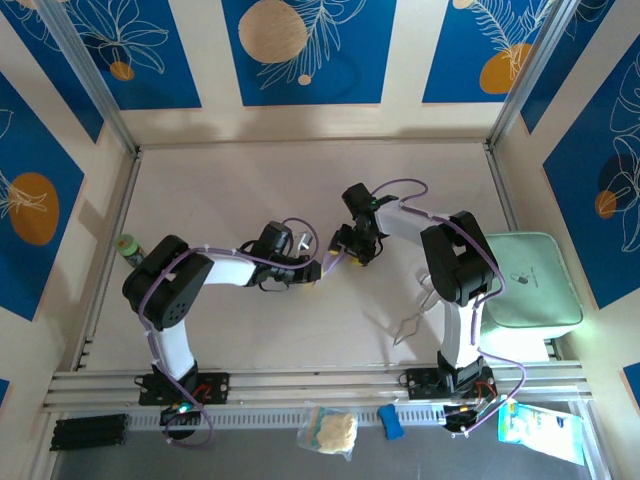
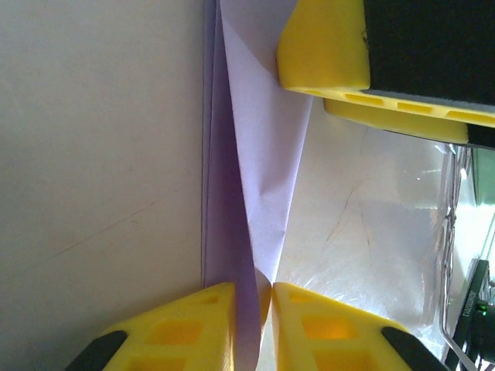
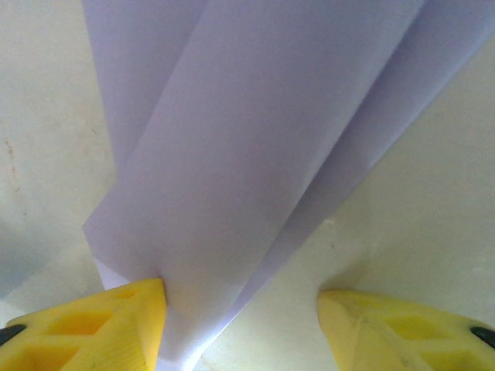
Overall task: Fold a paper plane with a square sheet of paper (pick it up from the middle)
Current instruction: Fold the wing for the fifth time at the center of the table.
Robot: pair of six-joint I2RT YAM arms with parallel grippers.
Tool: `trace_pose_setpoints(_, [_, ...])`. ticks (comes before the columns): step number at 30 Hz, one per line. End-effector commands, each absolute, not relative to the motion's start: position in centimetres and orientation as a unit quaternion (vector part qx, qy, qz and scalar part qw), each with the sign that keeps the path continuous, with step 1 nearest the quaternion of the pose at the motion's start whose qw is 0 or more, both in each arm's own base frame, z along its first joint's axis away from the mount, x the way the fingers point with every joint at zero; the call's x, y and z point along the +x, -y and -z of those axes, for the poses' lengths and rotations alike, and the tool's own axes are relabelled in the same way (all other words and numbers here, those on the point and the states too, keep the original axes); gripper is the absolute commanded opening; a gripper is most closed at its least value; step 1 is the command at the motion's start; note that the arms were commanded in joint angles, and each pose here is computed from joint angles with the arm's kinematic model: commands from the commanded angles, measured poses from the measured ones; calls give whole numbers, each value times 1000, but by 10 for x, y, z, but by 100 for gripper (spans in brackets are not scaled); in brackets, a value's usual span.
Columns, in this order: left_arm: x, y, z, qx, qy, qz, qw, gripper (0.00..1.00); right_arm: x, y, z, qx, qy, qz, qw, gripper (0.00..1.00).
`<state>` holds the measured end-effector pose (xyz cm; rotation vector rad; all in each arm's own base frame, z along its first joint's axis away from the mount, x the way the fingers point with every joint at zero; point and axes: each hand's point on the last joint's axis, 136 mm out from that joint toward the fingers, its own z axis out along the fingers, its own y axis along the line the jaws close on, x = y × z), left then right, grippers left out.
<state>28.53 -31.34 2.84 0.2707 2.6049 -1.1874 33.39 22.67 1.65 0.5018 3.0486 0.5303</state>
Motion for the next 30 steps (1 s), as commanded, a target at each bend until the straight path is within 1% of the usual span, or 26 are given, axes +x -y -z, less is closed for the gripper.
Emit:
trace_pose_setpoints(1, [282, 305, -9, 69, -914, 384, 110, 19, 308, -194, 44, 179, -980, -71, -38, 59])
trace_pose_setpoints(8, [283, 304, -8, 52, -916, 384, 105, 15, 306, -191, 48, 180, -981, -63, -42, 59])
trace_pose_setpoints(12, [284, 307, -13, 57, -912, 391, 107, 15, 306, -191, 50, 179, -981, -62, -42, 59])
trace_pose_setpoints(14, [284, 309, -19, 64, -909, 397, 112, 17, 307, -191, 49, 177, -981, -63, -42, 59])
trace_pose_setpoints(18, [285, 308, -34, 92, -903, 398, 135, 25, 309, -191, 48, 176, -982, -61, -39, 59])
trace_pose_setpoints(20, [285, 307, -41, 110, -901, 392, 148, 30, 309, -191, 48, 177, -982, -61, -40, 59])
trace_pose_setpoints(25, [278, 304, -45, 158, -901, 368, 169, 38, 309, -192, 50, 175, -982, -61, -42, 59])
trace_pose_setpoints(30, [276, 302, -40, 184, -904, 343, 176, 41, 308, -191, 51, 176, -982, -59, -43, 59])
